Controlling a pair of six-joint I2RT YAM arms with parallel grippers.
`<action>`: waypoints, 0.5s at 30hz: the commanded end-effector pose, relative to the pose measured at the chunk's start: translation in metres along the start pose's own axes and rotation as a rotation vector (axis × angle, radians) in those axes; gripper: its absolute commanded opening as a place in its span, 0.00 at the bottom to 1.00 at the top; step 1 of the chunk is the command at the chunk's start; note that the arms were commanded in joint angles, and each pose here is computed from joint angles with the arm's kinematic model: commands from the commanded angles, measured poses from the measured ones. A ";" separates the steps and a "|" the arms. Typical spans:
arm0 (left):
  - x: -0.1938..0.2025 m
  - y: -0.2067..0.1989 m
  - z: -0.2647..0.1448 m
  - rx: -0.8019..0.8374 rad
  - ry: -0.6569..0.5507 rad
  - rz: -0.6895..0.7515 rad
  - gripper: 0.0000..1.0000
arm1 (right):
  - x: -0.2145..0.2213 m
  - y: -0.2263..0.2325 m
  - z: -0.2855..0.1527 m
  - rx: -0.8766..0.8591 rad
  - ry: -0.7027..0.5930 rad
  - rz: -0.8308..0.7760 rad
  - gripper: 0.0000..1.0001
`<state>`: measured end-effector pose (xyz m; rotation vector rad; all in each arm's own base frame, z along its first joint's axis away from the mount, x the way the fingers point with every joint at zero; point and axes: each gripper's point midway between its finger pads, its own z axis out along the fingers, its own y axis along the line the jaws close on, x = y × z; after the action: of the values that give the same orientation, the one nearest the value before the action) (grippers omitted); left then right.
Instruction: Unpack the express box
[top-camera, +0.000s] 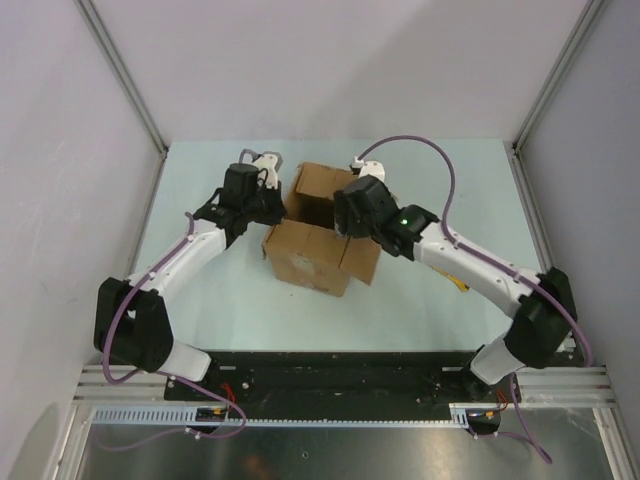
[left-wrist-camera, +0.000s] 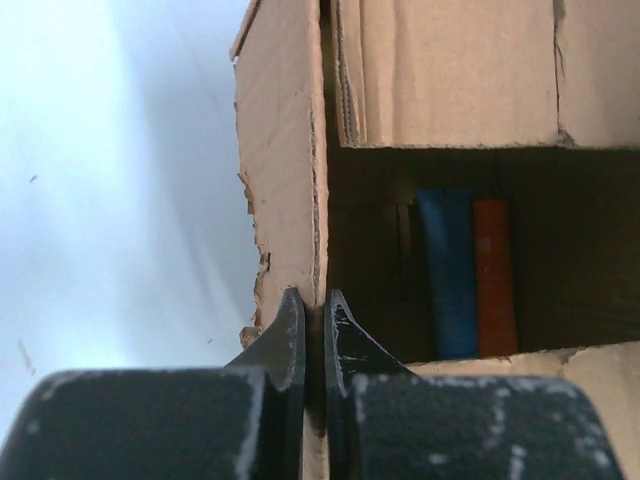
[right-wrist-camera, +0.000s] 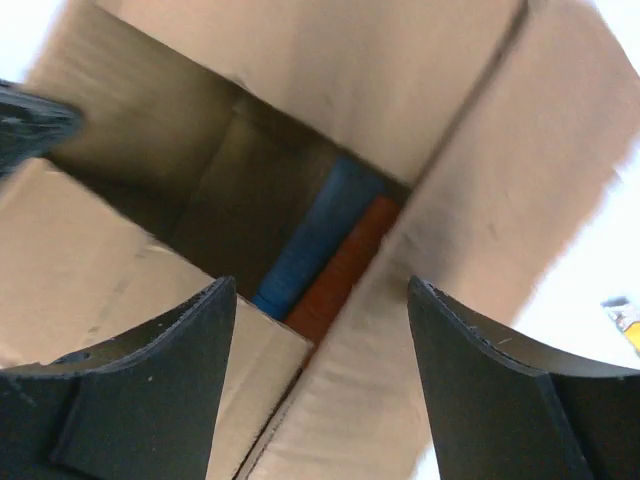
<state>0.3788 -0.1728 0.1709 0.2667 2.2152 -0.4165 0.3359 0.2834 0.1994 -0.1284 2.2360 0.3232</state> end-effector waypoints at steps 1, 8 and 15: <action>0.003 -0.055 -0.012 0.322 -0.018 0.186 0.00 | -0.066 0.001 -0.057 -0.049 -0.216 0.008 0.74; 0.001 -0.082 -0.020 0.501 -0.027 0.279 0.00 | -0.088 0.024 -0.093 -0.264 -0.291 -0.202 0.40; 0.006 -0.080 -0.020 0.500 -0.007 0.283 0.00 | -0.037 0.058 -0.071 -0.337 -0.153 -0.357 0.27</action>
<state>0.3450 -0.2236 0.1803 0.7353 2.0749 -0.7018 0.3085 0.2903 0.3028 -0.4514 1.9340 0.4823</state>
